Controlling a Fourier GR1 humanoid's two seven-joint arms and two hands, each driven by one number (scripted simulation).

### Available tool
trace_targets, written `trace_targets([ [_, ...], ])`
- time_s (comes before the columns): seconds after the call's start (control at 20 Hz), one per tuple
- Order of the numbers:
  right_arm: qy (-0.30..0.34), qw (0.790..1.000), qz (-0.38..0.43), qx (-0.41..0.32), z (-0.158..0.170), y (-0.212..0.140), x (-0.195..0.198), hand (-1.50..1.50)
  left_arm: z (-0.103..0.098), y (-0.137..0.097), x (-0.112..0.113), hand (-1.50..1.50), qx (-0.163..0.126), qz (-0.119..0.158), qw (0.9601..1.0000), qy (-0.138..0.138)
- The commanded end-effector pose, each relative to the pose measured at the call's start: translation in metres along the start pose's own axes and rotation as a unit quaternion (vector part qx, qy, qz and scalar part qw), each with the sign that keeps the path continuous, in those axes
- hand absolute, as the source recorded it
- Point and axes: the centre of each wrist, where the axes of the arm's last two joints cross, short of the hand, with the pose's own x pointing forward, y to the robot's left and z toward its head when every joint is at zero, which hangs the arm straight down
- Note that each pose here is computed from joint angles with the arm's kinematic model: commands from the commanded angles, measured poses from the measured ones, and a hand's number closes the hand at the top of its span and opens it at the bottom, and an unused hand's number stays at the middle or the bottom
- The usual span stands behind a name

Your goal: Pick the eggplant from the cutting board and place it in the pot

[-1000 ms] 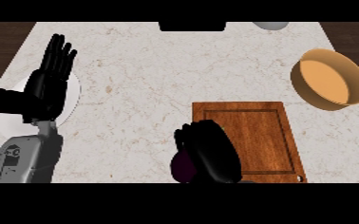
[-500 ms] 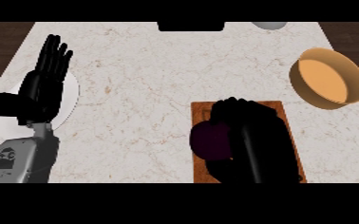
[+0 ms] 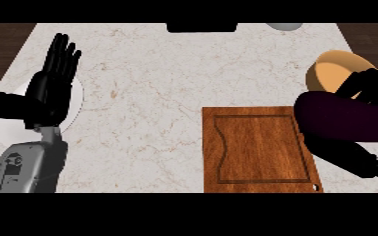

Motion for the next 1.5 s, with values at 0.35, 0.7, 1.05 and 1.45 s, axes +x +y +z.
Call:
trace_targets([
  [0.35, 0.071, 0.997, 0.019, 0.004, -0.069, -0.023, -0.156, 1.50, 0.005, 0.005, 0.013, 0.00, -0.003, 0.007, 1.0000, 0.004],
  [0.7, 0.062, 0.998, 0.008, 0.016, -0.088, -0.008, -0.223, 1.50, 0.005, 0.007, -0.011, 0.00, -0.013, 0.007, 0.9999, 0.000],
  [1.05, 0.057, 0.998, 0.024, 0.032, -0.114, 0.035, -0.253, 1.50, -0.004, -0.010, -0.001, 0.00, -0.015, 0.001, 0.9999, 0.004],
  [1.45, 0.133, 0.981, 0.003, 0.141, -0.111, 0.060, -0.297, 1.50, 0.007, -0.001, 0.013, 0.00, -0.022, 0.003, 0.9997, -0.010],
])
